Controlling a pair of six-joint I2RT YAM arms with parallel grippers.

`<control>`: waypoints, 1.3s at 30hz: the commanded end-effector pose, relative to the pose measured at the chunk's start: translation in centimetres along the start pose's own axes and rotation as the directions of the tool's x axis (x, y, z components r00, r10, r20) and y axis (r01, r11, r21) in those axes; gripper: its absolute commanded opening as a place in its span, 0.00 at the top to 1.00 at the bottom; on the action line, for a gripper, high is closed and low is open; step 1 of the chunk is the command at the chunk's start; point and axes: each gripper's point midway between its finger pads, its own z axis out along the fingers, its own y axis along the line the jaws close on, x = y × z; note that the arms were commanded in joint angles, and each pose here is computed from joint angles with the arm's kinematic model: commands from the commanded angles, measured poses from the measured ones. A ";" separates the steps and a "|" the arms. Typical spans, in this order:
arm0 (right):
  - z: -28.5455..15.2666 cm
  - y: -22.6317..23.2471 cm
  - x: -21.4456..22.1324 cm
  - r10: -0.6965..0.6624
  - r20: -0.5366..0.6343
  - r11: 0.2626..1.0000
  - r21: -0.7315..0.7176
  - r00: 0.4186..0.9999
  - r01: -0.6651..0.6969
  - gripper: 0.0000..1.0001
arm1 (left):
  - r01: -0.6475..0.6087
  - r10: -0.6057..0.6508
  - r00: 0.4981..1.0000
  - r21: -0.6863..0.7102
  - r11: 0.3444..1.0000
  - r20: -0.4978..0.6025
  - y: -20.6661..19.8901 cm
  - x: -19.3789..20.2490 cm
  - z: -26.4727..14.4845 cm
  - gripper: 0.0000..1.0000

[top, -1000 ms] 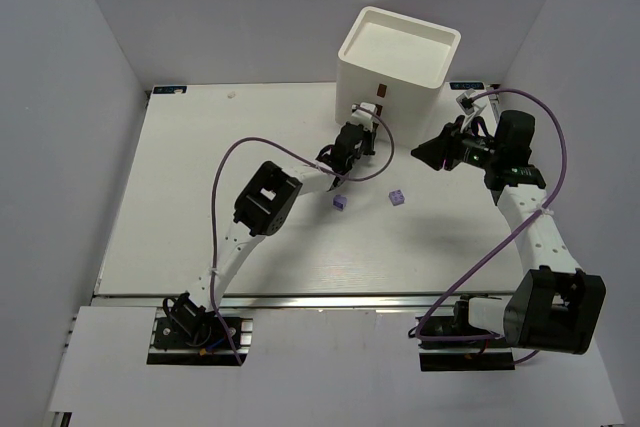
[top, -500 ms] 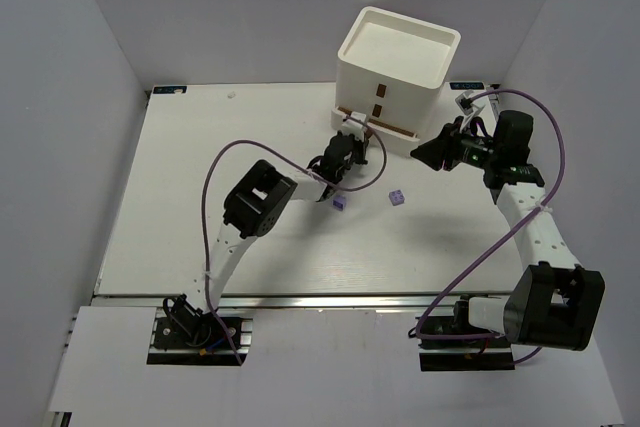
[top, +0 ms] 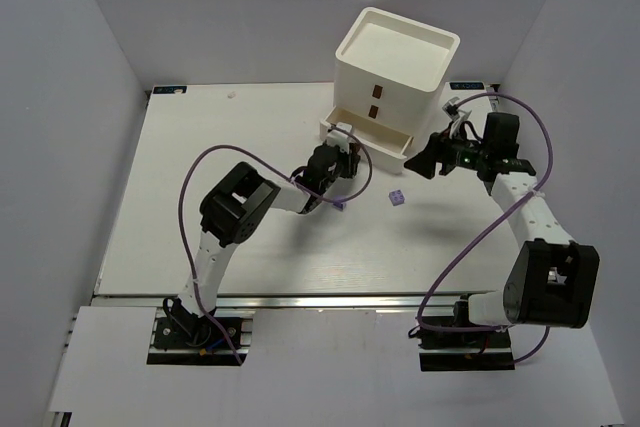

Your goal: Sort the legos into containers by color

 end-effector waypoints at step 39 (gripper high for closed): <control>7.1 -6.5 17.2 0.001 -0.616 0.887 0.365 0.788 0.284 0.87 | -0.077 0.065 0.982 -0.058 0.995 -0.179 2.9 -11.1 -25.3 0.29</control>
